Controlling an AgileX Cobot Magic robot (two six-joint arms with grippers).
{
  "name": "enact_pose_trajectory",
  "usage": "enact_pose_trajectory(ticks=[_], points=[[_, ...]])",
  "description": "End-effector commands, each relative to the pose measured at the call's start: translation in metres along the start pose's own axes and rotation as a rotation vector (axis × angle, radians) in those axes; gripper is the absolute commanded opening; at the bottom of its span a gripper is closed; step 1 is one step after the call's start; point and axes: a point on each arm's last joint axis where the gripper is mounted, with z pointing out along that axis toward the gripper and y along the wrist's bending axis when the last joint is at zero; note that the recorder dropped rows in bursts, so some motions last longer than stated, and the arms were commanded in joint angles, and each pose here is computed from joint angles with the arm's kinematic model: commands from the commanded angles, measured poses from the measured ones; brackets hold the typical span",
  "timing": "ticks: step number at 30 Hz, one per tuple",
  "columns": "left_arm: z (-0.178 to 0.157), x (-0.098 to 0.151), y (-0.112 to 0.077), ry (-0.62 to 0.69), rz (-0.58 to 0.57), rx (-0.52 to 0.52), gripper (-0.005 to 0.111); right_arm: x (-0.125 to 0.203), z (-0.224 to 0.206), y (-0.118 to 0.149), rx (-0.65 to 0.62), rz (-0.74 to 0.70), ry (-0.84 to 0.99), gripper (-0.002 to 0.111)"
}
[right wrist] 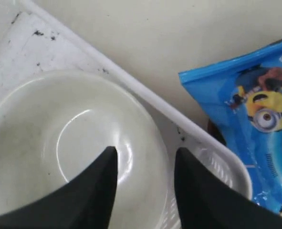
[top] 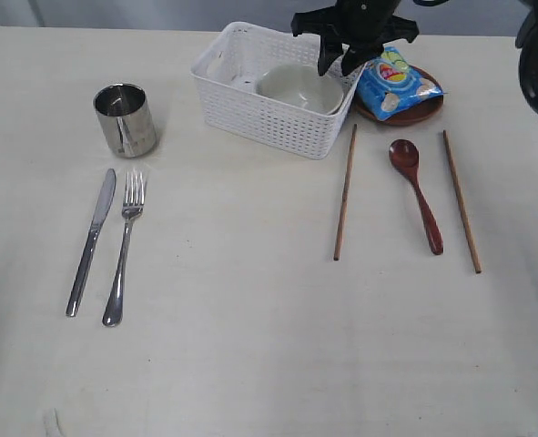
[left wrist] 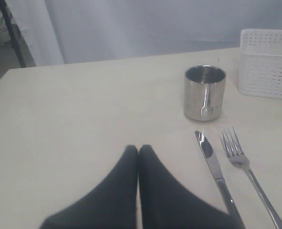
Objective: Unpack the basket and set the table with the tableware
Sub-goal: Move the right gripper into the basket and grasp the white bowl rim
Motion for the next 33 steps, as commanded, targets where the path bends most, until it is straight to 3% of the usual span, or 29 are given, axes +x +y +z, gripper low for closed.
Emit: enact_pose_trajectory(ticks=[1, 19, 21, 25, 26, 33], points=[[0.0, 0.001, 0.0, -0.001, -0.002, 0.006, 0.0, -0.001, 0.007, -0.002, -0.013, -0.013, -0.005, 0.038], [0.0, 0.001, 0.0, -0.001, -0.002, 0.006, 0.0, 0.001, 0.027, -0.004, -0.031, -0.069, 0.019, 0.038], [0.0, 0.001, 0.0, -0.001, -0.002, 0.006, 0.0, 0.002, 0.028, -0.004, -0.032, -0.077, 0.029, 0.034], [0.0, 0.001, 0.0, -0.001, -0.002, 0.006, 0.0, 0.003, 0.028, -0.004, -0.032, -0.097, 0.034, 0.003], [0.0, 0.001, 0.0, -0.001, -0.002, 0.006, 0.0, 0.003, 0.028, -0.004, -0.032, -0.104, 0.036, 0.0], [0.0, 0.001, 0.0, -0.001, 0.0, 0.006, 0.0, -0.003, -0.001, 0.001, -0.043, -0.11, -0.02, -0.001]])
